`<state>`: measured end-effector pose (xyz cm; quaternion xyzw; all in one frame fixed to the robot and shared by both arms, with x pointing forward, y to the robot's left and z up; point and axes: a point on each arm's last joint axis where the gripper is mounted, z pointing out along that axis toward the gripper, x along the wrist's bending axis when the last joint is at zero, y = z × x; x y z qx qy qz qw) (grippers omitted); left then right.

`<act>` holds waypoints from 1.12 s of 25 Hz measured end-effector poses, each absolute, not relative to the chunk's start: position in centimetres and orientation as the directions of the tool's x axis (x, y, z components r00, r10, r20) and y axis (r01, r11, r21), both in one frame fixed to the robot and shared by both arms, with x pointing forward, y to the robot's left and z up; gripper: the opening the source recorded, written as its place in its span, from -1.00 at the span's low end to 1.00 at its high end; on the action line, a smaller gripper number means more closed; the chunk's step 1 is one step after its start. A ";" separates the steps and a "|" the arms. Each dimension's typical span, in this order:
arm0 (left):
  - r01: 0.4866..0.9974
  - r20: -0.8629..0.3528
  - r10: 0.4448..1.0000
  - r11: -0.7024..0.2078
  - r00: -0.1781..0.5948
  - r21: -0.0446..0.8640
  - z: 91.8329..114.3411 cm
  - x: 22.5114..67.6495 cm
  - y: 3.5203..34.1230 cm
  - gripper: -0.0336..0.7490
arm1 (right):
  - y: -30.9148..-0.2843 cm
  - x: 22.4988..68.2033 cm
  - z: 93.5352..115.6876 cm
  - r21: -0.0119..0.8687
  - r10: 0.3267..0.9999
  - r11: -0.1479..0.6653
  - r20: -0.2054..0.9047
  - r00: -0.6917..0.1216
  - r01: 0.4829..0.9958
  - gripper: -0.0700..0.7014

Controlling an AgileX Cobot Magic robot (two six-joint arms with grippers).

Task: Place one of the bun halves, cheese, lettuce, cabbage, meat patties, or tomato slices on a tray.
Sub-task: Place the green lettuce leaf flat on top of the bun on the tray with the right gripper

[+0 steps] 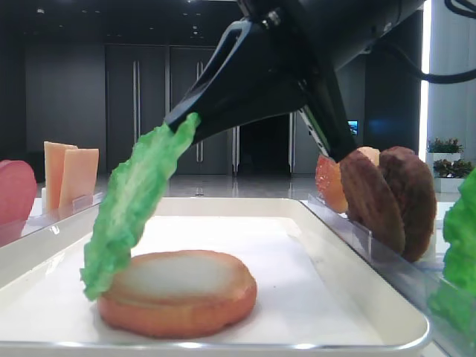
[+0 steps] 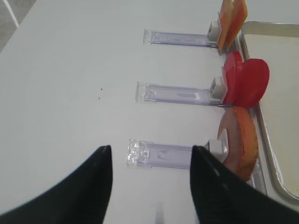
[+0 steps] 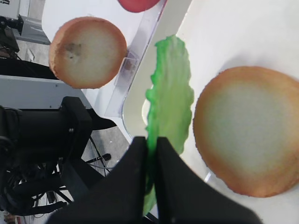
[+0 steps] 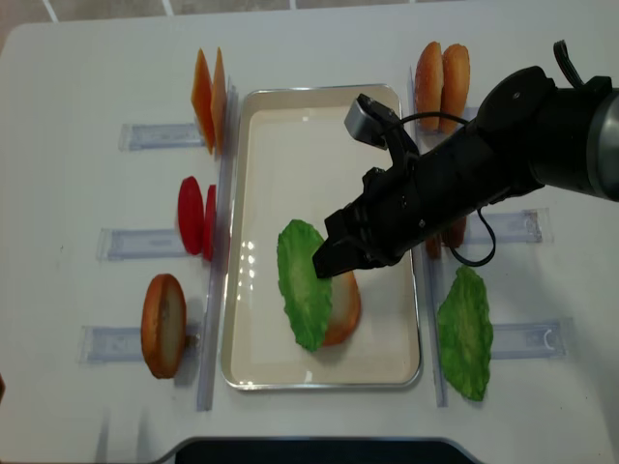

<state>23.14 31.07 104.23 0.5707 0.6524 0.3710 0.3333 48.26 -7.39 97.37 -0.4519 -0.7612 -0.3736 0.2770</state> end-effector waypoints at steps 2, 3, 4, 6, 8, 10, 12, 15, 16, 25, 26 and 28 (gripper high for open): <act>0.497 -0.011 0.992 0.073 -0.126 0.864 104.2 23.1 31.1 0.13 | -7.5 48.4 97.3 0.320 0.485 0.308 0.758 -0.437 0.896 -0.69; 0.497 -0.011 0.992 0.073 -0.126 0.864 104.2 23.1 31.1 0.13 | -7.5 48.4 97.3 0.320 0.487 0.306 0.757 -0.436 0.897 -0.69; 0.497 -0.011 0.992 0.073 -0.126 0.864 104.2 23.1 31.1 0.13 | -7.5 48.5 97.3 0.319 0.488 0.305 0.757 -0.435 0.897 -0.69; 0.497 -0.011 0.992 0.073 -0.126 0.864 104.2 23.1 31.1 0.13 | -7.6 48.6 97.1 0.314 0.491 0.303 0.758 -0.430 0.900 -0.69; 0.497 -0.011 0.992 0.073 -0.126 0.864 104.2 23.1 31.1 0.13 | -7.6 48.7 96.7 0.301 0.493 0.305 0.762 -0.420 0.903 -0.69; 0.497 -0.011 0.992 0.073 -0.126 0.864 104.2 23.1 31.1 0.13 | -7.6 48.7 96.4 0.291 0.496 0.307 0.763 -0.414 0.906 -0.69; 0.497 -0.011 0.992 0.073 -0.126 0.864 104.2 23.1 31.1 0.13 | -7.6 48.7 96.3 0.288 0.497 0.308 0.764 -0.412 0.907 -0.69; 0.497 -0.011 0.992 0.073 -0.126 0.864 104.2 23.1 31.1 0.13 | -7.6 48.7 96.3 0.289 0.497 0.308 0.763 -0.413 0.906 -0.69; 0.497 -0.011 0.992 0.073 -0.126 0.864 104.2 23.1 31.1 0.13 | -7.6 48.7 96.3 0.290 0.498 0.308 0.762 -0.413 0.906 -0.69; 0.497 -0.011 0.992 0.073 -0.126 0.864 104.2 23.1 31.1 0.13 | -8.2 49.0 95.5 0.276 0.585 0.324 0.694 -0.421 0.905 -0.69; 0.497 -0.011 0.992 0.073 -0.126 0.864 104.2 23.1 31.1 0.13 | -8.2 49.0 95.5 0.276 0.591 0.325 0.688 -0.422 0.904 -0.69; 0.497 -0.011 0.992 0.073 -0.126 0.864 104.2 23.1 31.1 0.13 | -8.3 49.0 95.4 0.276 0.596 0.324 0.683 -0.422 0.905 -0.65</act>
